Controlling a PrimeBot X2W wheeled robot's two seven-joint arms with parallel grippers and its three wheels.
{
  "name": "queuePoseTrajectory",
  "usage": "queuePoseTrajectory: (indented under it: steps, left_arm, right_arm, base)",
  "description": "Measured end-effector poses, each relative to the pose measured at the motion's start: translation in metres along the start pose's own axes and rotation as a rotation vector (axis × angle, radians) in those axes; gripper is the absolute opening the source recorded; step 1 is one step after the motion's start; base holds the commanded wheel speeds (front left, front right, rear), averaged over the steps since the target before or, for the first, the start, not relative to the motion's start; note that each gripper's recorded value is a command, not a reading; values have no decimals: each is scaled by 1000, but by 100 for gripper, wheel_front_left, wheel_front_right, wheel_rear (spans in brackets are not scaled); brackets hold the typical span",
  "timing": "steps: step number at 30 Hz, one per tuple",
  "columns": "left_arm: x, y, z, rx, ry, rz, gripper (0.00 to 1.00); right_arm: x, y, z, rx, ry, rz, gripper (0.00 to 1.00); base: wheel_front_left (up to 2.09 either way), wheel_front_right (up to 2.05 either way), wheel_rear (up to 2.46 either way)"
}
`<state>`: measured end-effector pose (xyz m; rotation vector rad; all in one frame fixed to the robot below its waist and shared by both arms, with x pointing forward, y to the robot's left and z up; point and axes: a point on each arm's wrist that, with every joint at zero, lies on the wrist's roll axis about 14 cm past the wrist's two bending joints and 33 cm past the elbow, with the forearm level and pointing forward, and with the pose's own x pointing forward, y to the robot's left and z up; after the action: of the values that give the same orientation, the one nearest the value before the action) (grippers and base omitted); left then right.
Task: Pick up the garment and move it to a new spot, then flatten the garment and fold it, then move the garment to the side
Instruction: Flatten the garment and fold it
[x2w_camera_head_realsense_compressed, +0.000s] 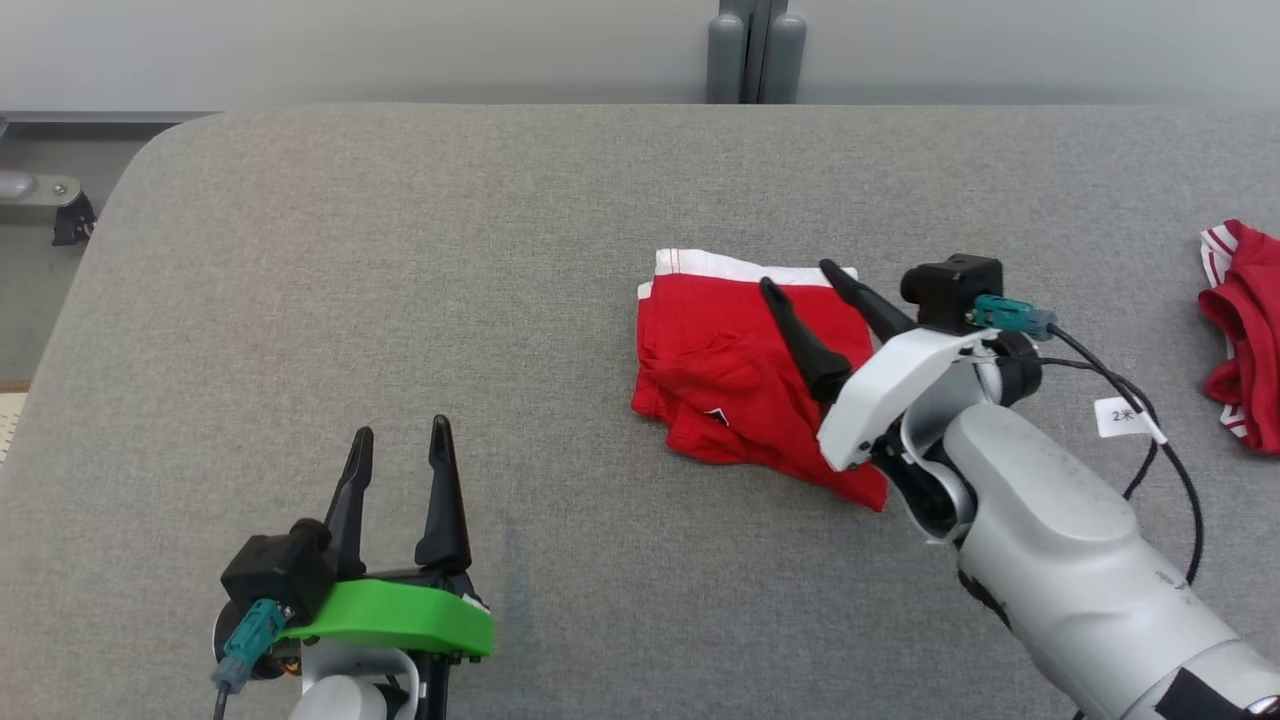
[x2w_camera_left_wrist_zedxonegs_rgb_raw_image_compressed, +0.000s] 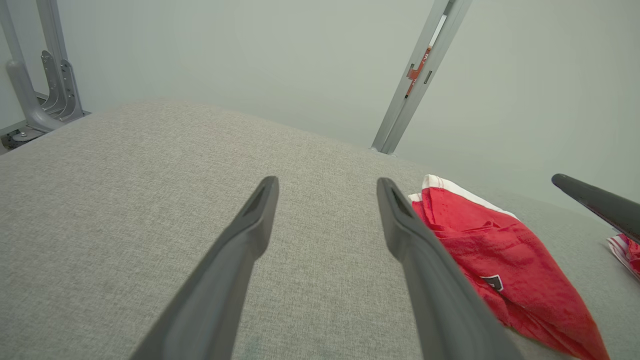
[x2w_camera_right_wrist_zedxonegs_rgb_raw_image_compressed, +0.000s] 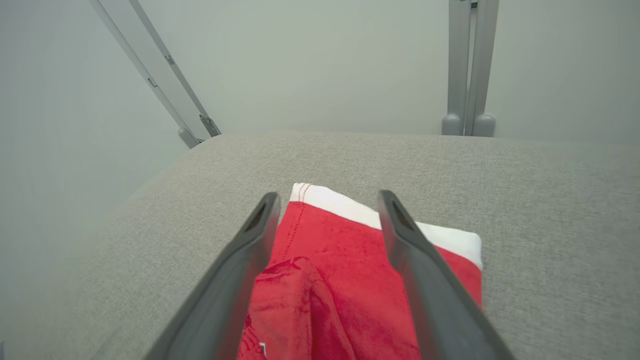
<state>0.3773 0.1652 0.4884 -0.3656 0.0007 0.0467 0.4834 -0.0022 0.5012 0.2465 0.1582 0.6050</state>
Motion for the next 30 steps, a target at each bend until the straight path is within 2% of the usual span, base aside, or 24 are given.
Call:
queuePoseTrajectory:
  steps: [3, 4, 5, 6, 7, 8, 13, 20, 30]
  left_arm:
    - [1, -2, -1, -1, 3, -7, 100]
    - [1, -3, -2, -2, 5, -8, 100]
    - [1, -3, -3, -3, 6, -9, 100]
    - [1, -3, -3, -3, 8, -9, 100]
    - [1, -3, -3, -3, 9, -11, 100]
    - [1, -2, -4, -3, 10, -9, 100]
    - [0, 1, -5, 0, 15, 2, 100]
    - [-2, 9, -4, 5, 13, 24, 100]
    - [-5, 19, 1, 7, -1, 57, 100]
  right_arm:
    - [-10, -26, -1, -87, 14, -46, 100]
    - [-13, -34, -5, -120, 28, -61, 48]
    - [-16, -39, -9, -139, 45, -70, 38]
    - [-18, -42, -15, -155, 67, -74, 23]
    - [-20, -43, -20, -168, 87, -74, 3]
    - [-22, -43, -28, -185, 116, -67, 0]
    - [-24, -30, -59, -230, 231, -8, 0]
    - [-22, -28, -79, -267, 328, 24, 0]
    - [-19, 24, -98, -245, 365, 194, 0]
  base:
    - [0, 0, 0]
    - [0, 0, 0]
    - [0, 0, 0]
    - [0, 0, 0]
    - [0, 0, 0]
    - [0, 0, 0]
    - [0, 0, 0]
    - [0, 0, 0]
    - [0, 0, 0]
